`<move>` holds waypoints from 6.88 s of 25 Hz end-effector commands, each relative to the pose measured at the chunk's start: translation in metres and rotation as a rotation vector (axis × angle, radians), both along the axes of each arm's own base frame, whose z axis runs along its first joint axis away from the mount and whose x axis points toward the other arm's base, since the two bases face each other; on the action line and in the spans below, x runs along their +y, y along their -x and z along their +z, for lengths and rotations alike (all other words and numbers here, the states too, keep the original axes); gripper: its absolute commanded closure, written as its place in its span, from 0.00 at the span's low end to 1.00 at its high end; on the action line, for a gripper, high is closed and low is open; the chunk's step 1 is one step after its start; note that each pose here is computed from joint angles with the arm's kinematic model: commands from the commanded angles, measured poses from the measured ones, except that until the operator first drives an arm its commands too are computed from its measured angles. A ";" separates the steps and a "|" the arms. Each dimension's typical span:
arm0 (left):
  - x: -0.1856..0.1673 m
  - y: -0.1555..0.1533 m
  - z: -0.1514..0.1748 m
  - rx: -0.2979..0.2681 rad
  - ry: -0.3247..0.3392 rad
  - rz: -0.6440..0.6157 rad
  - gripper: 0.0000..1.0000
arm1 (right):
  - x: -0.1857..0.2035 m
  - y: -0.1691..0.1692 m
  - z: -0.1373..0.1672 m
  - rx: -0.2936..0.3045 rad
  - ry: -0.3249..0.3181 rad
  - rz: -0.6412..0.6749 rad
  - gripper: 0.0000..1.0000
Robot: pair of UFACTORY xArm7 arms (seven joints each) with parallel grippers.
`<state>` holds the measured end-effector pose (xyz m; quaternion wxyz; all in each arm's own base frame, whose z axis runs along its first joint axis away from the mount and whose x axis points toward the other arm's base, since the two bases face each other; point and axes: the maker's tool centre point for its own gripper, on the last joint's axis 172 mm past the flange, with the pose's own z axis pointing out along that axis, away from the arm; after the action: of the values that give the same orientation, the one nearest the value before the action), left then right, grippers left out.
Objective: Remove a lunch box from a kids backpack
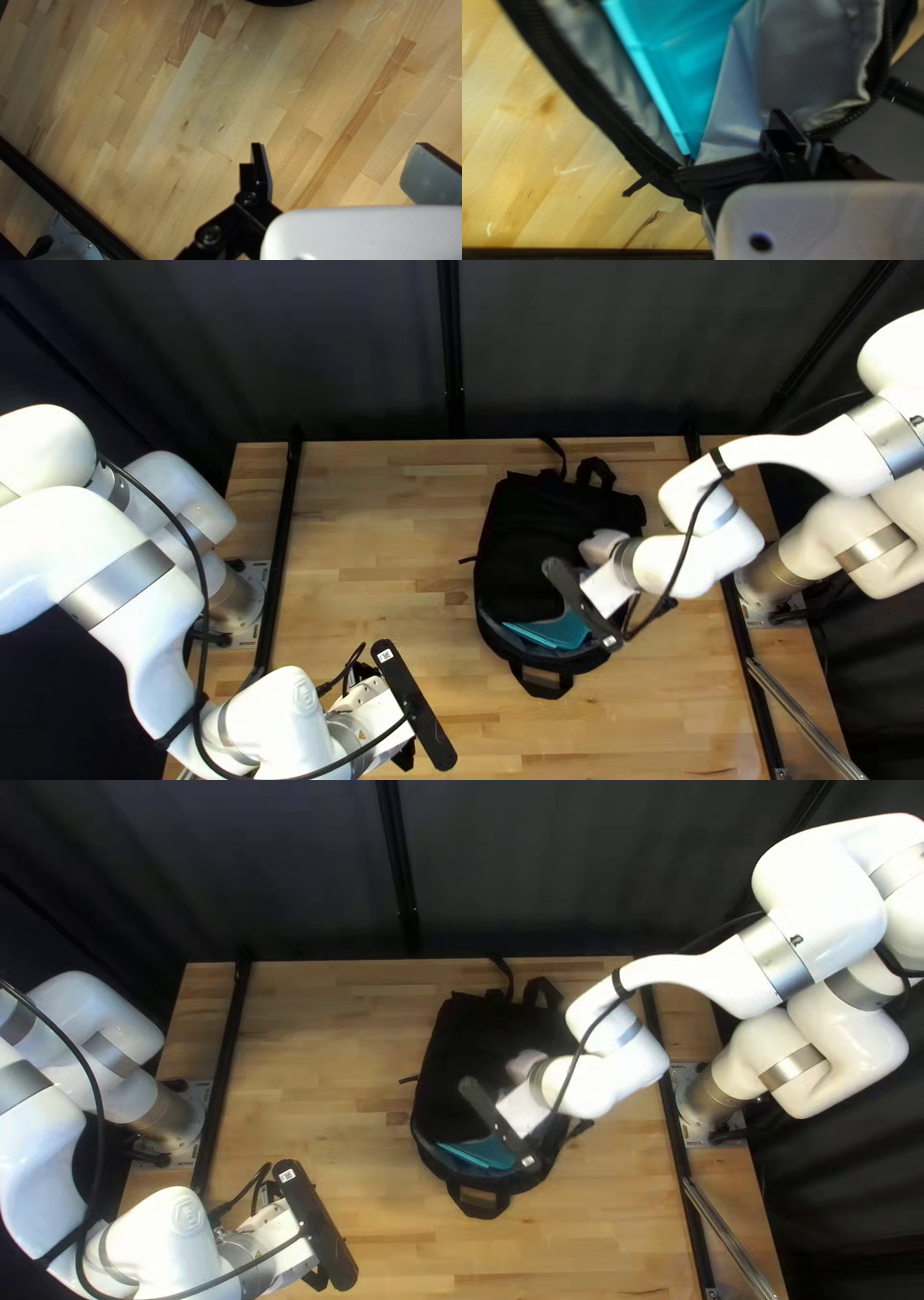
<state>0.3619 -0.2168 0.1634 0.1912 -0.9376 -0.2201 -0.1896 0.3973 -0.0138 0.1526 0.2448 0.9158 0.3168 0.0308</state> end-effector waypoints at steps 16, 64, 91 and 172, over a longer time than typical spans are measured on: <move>0.000 0.000 0.000 0.000 0.000 0.000 0.00 | -0.069 0.019 0.003 -0.253 -0.111 -0.468 1.00; 0.000 0.000 0.000 0.000 0.000 0.000 0.00 | -0.196 0.024 -0.006 -0.567 0.015 -1.215 1.00; 0.000 0.000 0.000 0.000 0.000 0.000 0.00 | -0.201 0.028 -0.016 -0.619 0.021 -1.333 1.00; 0.195 -0.235 -0.054 0.137 -0.512 -0.476 0.00 | -0.201 0.028 -0.016 -0.619 0.021 -1.333 1.00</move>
<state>0.5946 -0.0210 0.1147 0.3881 -0.8928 0.0721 -0.2169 0.3695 -0.2147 0.1363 0.2986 0.8611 -0.3907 0.1294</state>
